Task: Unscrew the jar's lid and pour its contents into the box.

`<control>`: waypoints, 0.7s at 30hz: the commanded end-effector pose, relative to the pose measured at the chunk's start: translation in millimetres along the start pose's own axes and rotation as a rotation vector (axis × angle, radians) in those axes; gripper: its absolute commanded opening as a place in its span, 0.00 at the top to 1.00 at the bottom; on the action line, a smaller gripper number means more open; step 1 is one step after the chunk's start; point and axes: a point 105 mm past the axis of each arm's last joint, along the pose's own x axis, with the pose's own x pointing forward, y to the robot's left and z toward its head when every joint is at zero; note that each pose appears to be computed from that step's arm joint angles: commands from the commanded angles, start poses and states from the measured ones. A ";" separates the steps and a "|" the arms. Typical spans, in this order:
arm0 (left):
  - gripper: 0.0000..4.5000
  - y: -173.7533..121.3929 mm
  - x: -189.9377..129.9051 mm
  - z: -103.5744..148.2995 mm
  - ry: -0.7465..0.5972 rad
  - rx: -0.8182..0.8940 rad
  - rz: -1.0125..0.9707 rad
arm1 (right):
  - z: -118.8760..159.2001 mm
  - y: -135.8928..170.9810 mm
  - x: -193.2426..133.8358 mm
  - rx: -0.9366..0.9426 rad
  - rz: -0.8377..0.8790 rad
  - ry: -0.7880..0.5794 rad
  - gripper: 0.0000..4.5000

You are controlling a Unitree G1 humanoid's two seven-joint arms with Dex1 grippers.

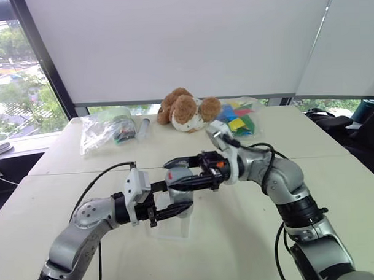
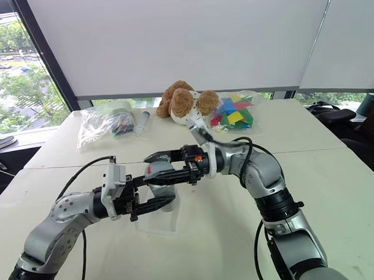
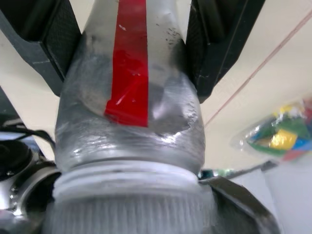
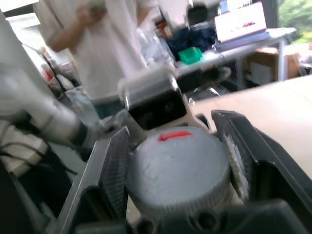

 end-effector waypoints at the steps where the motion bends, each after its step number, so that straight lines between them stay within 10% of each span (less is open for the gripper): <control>1: 0.52 -0.1 -4.2 3.6 -0.004 0.018 0.009 | 32.4 12.8 -16.4 0.053 0.006 -0.149 0.48; 11: 0.52 17.3 -24.3 10.9 -0.035 0.002 0.121 | -25.9 -27.9 -197.4 -0.437 -0.825 0.172 0.48; 21: 0.52 27.4 -35.2 11.1 -0.022 -0.002 0.169 | -98.5 -19.5 -282.7 -0.295 -1.120 0.206 0.48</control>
